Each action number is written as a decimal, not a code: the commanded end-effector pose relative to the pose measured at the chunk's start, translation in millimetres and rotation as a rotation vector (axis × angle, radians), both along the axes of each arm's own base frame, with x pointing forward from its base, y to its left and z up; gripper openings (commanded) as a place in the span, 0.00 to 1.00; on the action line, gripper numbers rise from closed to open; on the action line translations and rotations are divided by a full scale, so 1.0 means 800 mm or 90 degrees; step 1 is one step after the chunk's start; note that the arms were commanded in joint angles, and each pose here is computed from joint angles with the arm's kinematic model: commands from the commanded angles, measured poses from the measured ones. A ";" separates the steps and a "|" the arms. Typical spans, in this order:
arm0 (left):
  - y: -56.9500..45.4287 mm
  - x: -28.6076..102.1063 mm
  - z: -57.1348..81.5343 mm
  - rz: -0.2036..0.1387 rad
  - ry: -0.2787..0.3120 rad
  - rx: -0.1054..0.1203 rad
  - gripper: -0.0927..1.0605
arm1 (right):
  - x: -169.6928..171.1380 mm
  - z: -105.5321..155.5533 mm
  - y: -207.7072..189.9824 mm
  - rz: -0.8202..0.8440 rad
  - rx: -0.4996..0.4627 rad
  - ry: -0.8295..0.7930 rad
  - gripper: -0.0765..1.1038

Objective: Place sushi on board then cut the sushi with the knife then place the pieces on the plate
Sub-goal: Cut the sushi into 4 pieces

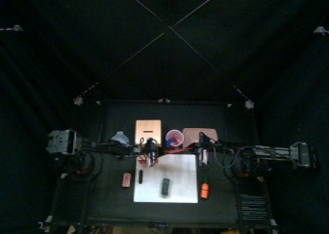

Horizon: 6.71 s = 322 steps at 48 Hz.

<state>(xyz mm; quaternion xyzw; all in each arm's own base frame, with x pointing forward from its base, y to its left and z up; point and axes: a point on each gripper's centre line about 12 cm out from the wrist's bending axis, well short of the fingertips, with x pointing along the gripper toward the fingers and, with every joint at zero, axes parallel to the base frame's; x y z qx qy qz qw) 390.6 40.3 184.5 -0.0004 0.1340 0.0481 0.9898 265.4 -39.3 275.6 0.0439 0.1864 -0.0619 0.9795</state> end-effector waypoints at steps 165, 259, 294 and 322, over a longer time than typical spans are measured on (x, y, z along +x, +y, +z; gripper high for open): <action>-0.130 -0.017 -0.110 -0.170 0.257 0.011 0.42 | 0.064 -0.179 0.168 0.211 0.118 0.349 0.42; -0.163 -0.014 -0.083 -0.210 0.231 0.015 0.42 | 0.062 -0.149 0.184 0.317 -0.004 0.320 0.42; -0.163 -0.016 -0.130 -0.207 0.330 0.021 0.42 | 0.067 -0.185 0.184 0.311 -0.007 0.373 0.42; -0.144 -0.011 -0.123 -0.196 0.340 0.035 0.42 | 0.070 -0.178 0.165 0.303 -0.031 0.365 0.42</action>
